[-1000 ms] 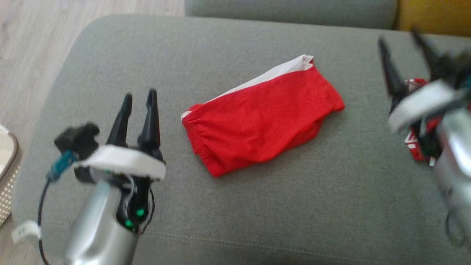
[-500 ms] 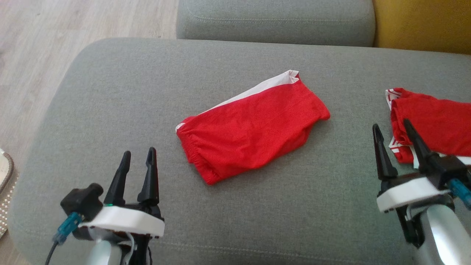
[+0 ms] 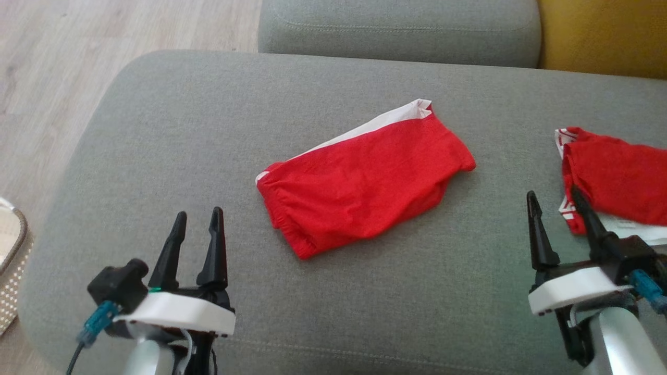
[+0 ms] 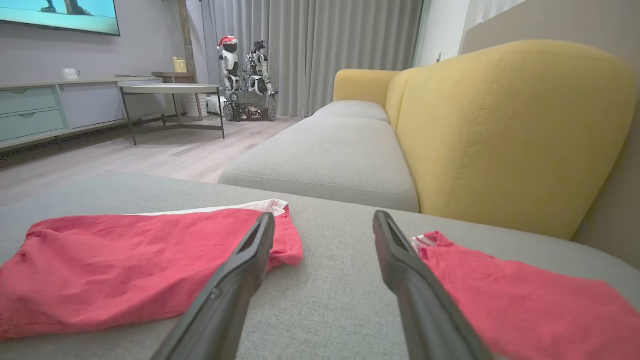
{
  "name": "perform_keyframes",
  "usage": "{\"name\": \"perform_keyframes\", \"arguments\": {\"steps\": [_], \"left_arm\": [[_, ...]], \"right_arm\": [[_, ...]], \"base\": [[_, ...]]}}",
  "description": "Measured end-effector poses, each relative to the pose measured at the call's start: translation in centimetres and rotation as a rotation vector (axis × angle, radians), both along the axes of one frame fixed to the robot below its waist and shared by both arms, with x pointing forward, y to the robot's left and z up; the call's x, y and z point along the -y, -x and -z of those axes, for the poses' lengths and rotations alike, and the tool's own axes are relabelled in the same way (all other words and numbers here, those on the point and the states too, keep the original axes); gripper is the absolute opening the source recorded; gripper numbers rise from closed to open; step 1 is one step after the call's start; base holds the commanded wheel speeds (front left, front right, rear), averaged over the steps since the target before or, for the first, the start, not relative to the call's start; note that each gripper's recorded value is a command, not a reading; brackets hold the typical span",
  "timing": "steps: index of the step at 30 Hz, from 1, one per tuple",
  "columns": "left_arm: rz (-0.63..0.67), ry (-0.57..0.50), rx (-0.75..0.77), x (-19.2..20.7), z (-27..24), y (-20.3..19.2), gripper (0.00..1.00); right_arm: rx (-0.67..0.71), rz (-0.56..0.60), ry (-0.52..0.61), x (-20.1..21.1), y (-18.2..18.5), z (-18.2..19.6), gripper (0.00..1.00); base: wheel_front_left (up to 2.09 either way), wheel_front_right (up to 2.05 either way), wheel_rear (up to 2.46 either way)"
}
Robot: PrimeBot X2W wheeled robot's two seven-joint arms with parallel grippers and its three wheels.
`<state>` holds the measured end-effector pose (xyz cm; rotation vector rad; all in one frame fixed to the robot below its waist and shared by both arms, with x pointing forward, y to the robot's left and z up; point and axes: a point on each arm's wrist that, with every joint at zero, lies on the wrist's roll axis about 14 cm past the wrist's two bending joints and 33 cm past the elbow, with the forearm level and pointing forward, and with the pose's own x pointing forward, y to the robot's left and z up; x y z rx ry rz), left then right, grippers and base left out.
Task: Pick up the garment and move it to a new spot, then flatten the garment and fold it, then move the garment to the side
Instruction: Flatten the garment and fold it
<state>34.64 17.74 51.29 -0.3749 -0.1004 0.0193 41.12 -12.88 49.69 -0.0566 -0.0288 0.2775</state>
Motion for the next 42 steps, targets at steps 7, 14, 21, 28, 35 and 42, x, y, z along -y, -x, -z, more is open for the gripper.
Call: {"name": "perform_keyframes", "arguments": {"steps": [7,14,21,28,35,42], "left_arm": [[-0.016,0.013,-0.028,-0.4,0.8,0.1,1.0],[-0.043,0.016,-0.048,-1.2,1.3,-0.3,1.0],[-0.096,0.02,-0.075,-2.8,2.0,0.3,1.0],[-0.144,0.001,-0.111,-4.1,2.9,1.1,1.0],[-0.172,0.003,-0.115,-4.9,2.8,0.9,1.0],[-0.176,0.0,-0.11,-5.0,2.6,0.9,1.0]], "right_arm": [[-0.261,0.062,-0.274,-1.1,-0.5,4.4,1.0],[-0.554,0.053,-0.624,-4.5,-3.3,7.5,1.0],[-0.764,0.013,-0.803,-9.0,-5.6,9.9,1.0],[-0.826,-0.003,-0.778,-11.8,-8.2,10.9,1.0],[-0.871,0.0,-0.697,-12.8,-10.1,12.0,1.0],[-0.905,-0.015,-0.629,-13.4,-10.6,12.0,0.0]], "base": [[0.0,0.0,0.0],[0.0,0.0,0.0],[0.0,0.0,0.0],[0.0,0.0,0.0],[0.0,0.0,0.0],[0.0,0.0,0.0]]}}
